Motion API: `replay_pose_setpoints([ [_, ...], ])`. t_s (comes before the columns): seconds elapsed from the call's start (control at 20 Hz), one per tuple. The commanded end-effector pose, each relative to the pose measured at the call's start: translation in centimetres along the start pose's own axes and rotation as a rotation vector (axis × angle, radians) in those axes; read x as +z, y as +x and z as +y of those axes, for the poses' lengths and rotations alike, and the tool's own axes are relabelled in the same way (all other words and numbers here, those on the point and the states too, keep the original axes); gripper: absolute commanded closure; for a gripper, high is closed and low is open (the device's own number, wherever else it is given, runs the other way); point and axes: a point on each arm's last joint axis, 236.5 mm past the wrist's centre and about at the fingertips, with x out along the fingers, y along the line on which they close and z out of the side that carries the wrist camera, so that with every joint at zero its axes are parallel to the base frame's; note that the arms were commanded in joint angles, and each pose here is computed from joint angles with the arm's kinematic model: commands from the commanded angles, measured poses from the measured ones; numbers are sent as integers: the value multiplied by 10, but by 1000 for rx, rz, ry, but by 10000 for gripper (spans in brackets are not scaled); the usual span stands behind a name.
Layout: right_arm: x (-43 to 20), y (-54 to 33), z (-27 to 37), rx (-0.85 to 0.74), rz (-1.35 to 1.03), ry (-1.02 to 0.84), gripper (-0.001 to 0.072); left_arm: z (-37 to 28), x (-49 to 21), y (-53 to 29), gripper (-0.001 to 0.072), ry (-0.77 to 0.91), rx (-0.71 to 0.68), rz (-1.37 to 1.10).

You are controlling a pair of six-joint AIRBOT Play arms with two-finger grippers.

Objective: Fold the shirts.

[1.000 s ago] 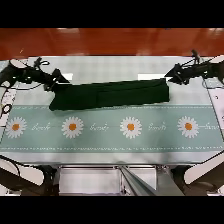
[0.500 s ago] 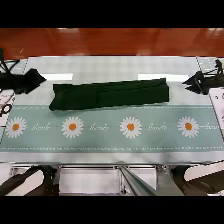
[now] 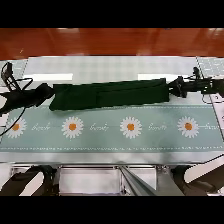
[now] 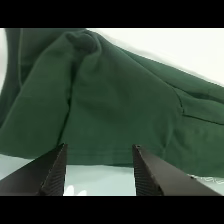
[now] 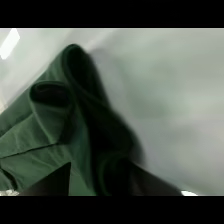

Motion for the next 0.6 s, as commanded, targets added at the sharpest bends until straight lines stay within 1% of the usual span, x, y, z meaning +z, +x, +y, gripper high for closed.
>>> replay_pose_setpoints([
  [0.0,-6,23,6,-8,19,-18,295,-5,-5,2,208,-12,-16,6],
  [0.05,-7,27,10,-7,19,-24,310,-5,-4,2,208,-13,-17,6],
  [0.1,-9,32,13,-7,23,-32,406,-5,-4,2,208,-14,-18,6],
  [0.15,-11,35,16,-7,30,-43,571,-5,-4,2,209,-14,-18,6],
  [0.2,-14,37,22,-1,42,-81,686,-5,-4,2,208,-14,-18,6],
  [0.35,-16,28,44,15,63,-140,687,-6,-5,2,210,-16,-21,7],
  [0.4,-15,19,54,14,43,-166,687,-9,-6,2,261,-18,-29,9],
  [0.45,-14,8,63,3,24,-200,687,-14,-8,3,568,6,-44,14],
  [0.5,-14,-5,74,-13,2,-241,687,-24,-7,4,684,64,-70,4],
  [0.55,-16,-18,84,-29,-14,-280,687,-37,-6,8,684,88,-101,-15],
])
